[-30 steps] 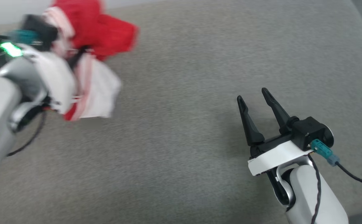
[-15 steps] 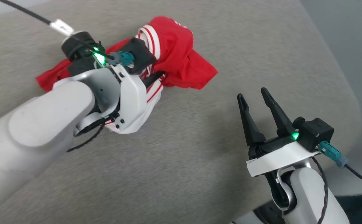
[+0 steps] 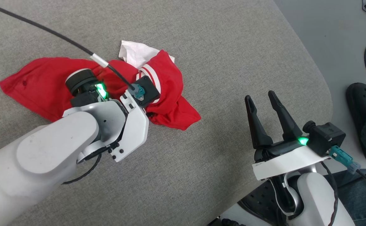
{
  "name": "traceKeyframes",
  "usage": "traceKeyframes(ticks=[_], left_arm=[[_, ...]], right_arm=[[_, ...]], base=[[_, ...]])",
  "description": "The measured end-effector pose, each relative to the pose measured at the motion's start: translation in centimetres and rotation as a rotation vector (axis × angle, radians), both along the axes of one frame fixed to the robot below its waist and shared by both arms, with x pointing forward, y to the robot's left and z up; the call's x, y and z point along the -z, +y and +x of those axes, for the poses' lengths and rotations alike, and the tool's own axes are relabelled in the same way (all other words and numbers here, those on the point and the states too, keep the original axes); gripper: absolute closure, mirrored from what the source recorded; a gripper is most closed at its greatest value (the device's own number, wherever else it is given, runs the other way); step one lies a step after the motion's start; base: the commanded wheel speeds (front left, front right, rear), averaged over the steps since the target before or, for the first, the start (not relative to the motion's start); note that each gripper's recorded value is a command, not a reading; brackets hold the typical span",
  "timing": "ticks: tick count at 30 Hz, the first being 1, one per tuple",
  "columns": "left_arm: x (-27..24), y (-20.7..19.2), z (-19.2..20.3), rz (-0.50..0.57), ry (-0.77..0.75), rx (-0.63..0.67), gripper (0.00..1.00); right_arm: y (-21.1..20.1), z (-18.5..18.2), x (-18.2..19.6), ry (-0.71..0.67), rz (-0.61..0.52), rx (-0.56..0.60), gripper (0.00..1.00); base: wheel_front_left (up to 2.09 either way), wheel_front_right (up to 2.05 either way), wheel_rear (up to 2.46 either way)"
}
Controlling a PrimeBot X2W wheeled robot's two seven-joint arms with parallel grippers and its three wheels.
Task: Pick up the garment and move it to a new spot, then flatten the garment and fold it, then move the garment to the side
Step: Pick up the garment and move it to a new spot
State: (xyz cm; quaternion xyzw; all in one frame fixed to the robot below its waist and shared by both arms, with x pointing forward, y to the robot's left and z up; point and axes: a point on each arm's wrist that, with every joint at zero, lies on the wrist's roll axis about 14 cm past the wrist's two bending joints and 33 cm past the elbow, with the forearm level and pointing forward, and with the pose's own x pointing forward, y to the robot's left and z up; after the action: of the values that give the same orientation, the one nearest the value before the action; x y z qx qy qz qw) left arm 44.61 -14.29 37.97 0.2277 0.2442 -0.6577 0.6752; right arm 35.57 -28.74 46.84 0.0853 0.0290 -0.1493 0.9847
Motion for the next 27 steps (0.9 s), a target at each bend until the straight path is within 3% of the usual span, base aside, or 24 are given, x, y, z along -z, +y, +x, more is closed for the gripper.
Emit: traceKeyframes(ticks=[3,4,5,7,8,9,13,20,27], left_arm=[[0.2,0.1,0.0,0.016,0.006,0.001,1.00],[0.2,0.2,0.0,0.022,0.003,0.002,0.92],[0.2,0.2,0.0,0.024,0.001,0.003,0.69],[0.0,0.4,0.2,0.009,-0.001,-0.008,0.38],[-0.2,0.5,0.4,0.002,-0.002,-0.015,0.13],[-0.4,0.6,0.6,-0.007,-0.006,-0.023,0.00],[-2.3,1.1,1.8,-0.075,-0.046,-0.064,0.00],[-7.9,2.6,3.5,-0.316,-0.043,-0.195,0.00],[-8.3,9.8,5.6,-0.482,0.003,-0.523,0.00]], right_arm=[[0.0,0.1,0.0,-0.002,0.001,-0.001,0.00],[0.1,0.1,0.0,-0.002,0.001,-0.003,0.00],[0.1,0.1,0.0,-0.002,0.001,-0.004,0.00],[0.2,0.3,0.0,-0.003,0.001,-0.009,0.00],[0.3,0.4,0.0,-0.005,-0.001,-0.013,0.00],[0.4,0.6,0.0,-0.006,-0.004,-0.019,0.00],[0.9,1.6,-0.2,-0.014,-0.025,-0.050,0.00],[2.7,3.7,0.0,-0.015,-0.072,-0.129,0.00],[5.0,5.9,-0.3,-0.033,-0.112,-0.213,0.00]], base=[[0.00,0.00,0.00],[0.00,0.00,0.00],[0.00,0.00,0.00],[0.00,0.00,0.00],[0.00,0.00,0.00],[0.00,0.00,0.00],[0.00,0.00,0.00],[0.00,0.00,0.00],[0.00,0.00,0.00]])
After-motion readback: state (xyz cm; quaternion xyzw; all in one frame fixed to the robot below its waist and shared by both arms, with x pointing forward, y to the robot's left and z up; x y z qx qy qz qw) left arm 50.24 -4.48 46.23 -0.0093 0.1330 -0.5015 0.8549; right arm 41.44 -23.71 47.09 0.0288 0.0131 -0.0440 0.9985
